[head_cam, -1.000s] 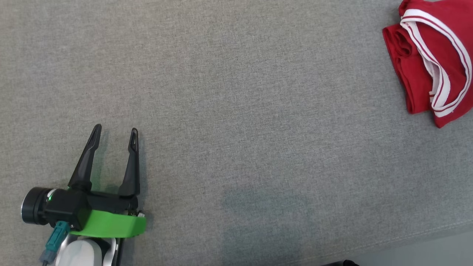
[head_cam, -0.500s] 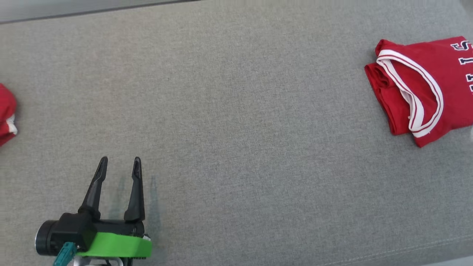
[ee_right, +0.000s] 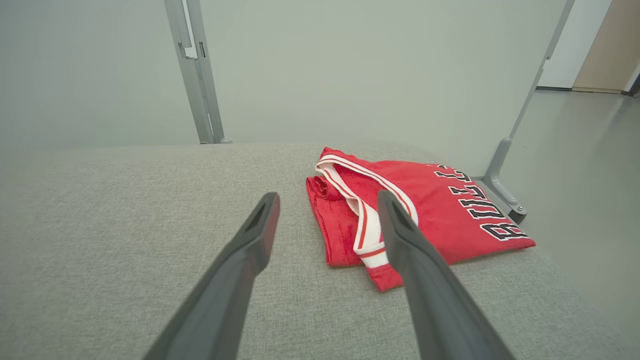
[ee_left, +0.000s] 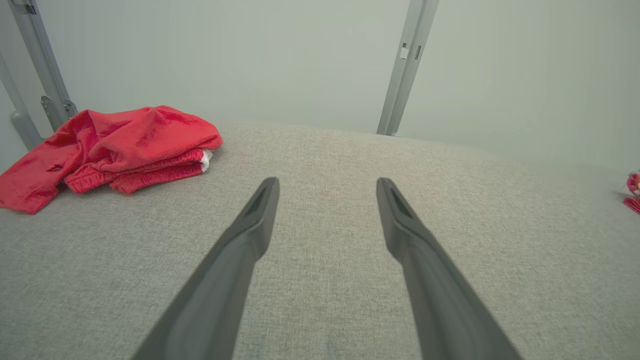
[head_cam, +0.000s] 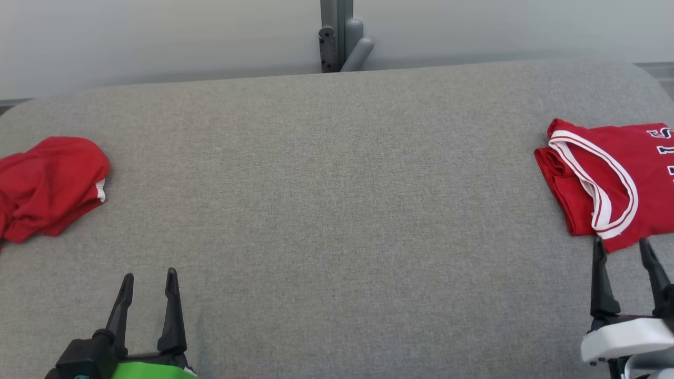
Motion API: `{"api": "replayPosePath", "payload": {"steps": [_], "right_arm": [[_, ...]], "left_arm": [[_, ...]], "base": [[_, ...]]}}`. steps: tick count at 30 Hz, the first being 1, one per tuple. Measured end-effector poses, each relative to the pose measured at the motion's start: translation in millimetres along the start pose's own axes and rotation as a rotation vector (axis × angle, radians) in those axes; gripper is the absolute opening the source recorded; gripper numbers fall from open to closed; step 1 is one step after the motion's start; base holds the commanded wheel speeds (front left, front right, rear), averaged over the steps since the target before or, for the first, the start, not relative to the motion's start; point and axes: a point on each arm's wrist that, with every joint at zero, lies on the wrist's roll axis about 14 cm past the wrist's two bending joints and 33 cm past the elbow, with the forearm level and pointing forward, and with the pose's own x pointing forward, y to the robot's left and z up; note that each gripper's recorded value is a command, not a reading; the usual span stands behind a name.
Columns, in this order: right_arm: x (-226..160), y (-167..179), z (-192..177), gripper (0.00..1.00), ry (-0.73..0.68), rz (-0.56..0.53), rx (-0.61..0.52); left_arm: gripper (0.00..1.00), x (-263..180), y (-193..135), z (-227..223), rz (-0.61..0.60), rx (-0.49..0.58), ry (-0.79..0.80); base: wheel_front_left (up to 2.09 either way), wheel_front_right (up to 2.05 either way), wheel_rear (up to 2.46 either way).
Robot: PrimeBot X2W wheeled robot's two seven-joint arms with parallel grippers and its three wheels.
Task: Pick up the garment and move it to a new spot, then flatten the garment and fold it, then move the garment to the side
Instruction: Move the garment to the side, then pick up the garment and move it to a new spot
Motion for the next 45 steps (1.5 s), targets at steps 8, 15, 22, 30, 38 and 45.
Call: {"api": "replayPosePath", "payload": {"steps": [8,15,22,30,38,45], "right_arm": [[-26,37,-13,1.0,0.045,0.076,0.062],[-30,50,-4,1.0,0.017,0.105,0.083],[-30,49,-4,1.0,0.014,0.103,0.082],[-25,55,-5,1.0,0.018,0.118,0.085],[-11,102,-12,1.0,0.043,0.25,0.118],[-3,177,-9,1.0,0.047,0.464,0.136]], "left_arm": [[1.0,-26,20,-1,0.071,-0.019,0.006],[1.0,-35,16,-3,0.063,-0.03,0.007],[1.0,-34,17,-3,0.066,-0.035,0.009],[1.0,-35,22,-1,0.084,-0.035,0.002],[1.0,-58,55,8,0.202,-0.031,-0.031],[1.0,-117,104,9,0.405,-0.025,-0.041]], "base": [[0.0,0.0,0.0],[0.0,0.0,0.0],[0.0,0.0,0.0],[0.0,0.0,0.0],[0.0,0.0,0.0],[0.0,0.0,0.0]]}}
